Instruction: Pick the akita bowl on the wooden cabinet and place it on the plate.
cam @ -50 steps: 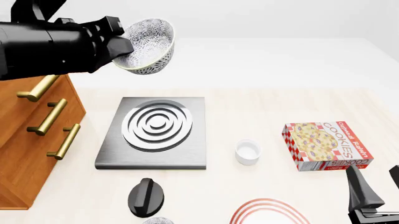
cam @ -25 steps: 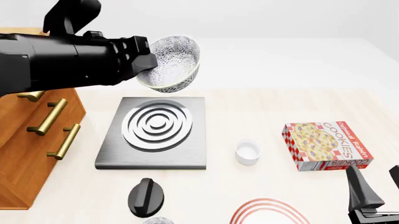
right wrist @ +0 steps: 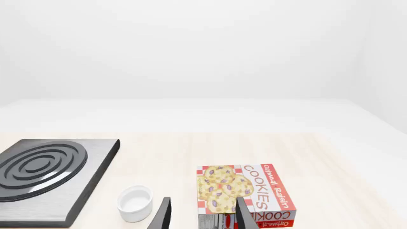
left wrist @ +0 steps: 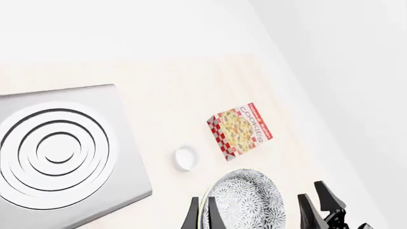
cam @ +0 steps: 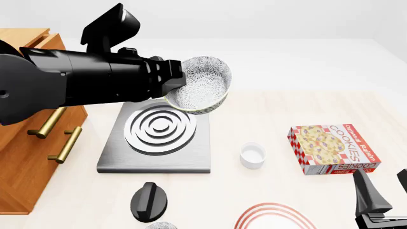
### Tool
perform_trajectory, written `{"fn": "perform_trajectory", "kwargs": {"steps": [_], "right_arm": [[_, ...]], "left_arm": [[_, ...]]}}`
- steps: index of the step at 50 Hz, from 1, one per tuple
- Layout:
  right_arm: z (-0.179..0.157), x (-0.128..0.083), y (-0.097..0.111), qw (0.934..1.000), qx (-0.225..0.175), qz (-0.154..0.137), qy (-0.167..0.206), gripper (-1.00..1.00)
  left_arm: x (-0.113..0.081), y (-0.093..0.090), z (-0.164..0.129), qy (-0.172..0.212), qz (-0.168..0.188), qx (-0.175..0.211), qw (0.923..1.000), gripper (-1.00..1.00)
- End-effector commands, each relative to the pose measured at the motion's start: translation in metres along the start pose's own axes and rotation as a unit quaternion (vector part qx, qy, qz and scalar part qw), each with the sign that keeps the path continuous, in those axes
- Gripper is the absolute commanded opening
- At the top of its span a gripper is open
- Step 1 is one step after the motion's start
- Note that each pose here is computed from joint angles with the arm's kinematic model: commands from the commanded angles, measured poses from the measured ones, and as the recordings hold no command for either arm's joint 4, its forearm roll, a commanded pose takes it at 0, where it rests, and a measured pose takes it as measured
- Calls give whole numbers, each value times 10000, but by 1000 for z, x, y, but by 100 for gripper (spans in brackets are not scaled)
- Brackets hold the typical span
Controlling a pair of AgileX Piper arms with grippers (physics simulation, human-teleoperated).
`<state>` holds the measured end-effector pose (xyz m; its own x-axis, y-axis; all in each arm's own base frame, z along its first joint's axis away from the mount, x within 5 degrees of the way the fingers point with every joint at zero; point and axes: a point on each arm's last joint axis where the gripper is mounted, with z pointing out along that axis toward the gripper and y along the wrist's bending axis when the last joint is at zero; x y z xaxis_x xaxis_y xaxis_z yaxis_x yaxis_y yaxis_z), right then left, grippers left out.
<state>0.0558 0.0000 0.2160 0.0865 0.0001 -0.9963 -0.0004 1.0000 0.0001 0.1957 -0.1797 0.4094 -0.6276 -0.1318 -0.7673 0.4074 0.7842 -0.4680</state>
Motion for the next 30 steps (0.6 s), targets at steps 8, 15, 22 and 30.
{"fn": "perform_trajectory", "kwargs": {"steps": [8,15,22,30], "right_arm": [[0,0,0,10000,0,0,-1,100],[0,0,0,10000,0,0,0,100],[0,0,0,10000,0,-1,0,100],[0,0,0,10000,0,0,1,100]], "left_arm": [[14,-16,18,320,310,209,9988,-100],[23,-21,26,490,383,255,9977,-100],[31,-28,32,638,472,333,9963,-100],[37,-32,36,731,514,388,9952,-100]]}}
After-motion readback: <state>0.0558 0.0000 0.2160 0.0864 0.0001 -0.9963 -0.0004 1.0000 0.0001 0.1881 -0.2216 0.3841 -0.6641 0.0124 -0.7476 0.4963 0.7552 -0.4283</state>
